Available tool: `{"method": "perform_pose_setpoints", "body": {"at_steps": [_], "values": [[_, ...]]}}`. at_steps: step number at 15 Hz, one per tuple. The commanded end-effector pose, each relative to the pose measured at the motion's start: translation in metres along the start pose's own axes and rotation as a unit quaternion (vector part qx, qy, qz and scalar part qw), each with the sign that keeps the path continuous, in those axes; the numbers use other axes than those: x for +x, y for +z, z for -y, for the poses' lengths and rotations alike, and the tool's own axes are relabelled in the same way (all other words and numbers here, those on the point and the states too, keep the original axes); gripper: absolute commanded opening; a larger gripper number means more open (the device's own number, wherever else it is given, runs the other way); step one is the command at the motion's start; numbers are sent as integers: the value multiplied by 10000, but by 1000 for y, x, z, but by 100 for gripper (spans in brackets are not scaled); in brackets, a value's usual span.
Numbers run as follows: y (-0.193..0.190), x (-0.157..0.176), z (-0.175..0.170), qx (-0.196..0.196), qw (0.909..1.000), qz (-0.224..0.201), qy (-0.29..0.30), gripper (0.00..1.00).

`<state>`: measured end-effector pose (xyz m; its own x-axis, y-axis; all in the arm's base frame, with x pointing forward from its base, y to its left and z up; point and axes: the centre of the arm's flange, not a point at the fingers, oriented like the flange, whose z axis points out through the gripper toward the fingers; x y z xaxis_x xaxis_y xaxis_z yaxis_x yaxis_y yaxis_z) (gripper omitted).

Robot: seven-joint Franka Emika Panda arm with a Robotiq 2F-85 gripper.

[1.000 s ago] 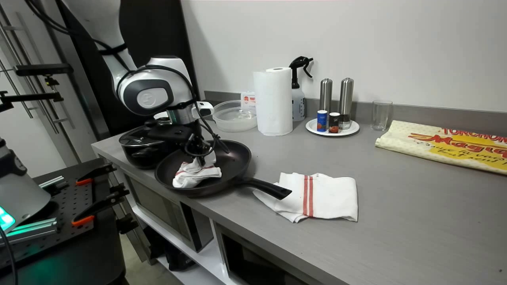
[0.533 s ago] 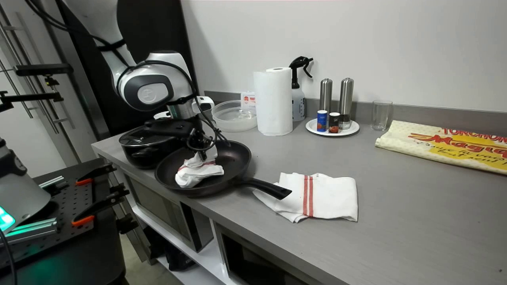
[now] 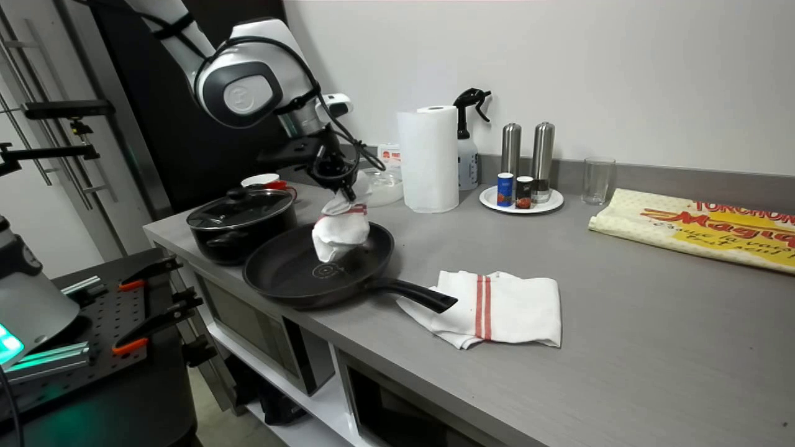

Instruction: Pick up the kitchen towel from the counter and wipe the pan

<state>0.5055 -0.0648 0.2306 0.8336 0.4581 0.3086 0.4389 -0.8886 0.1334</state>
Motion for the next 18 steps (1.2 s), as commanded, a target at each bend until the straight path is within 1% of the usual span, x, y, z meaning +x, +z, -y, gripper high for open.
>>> {"method": "perform_pose_setpoints", "body": {"at_steps": [1, 6, 9, 10, 13, 15, 18], "values": [[-39, 37, -44, -240, 9990, -81, 381, 4], [-67, 86, -113, -509, 9936, 57, 1004, 4], [-73, 109, -153, -605, 9884, 312, 1358, 4], [-73, 117, -163, -564, 9866, 448, 1464, 4], [-63, 141, -189, -534, 9799, 739, 1775, 4], [-49, 155, -206, -460, 9765, 875, 1917, 4], [-23, 167, -226, -356, 9707, 1035, 2137, 4]]}}
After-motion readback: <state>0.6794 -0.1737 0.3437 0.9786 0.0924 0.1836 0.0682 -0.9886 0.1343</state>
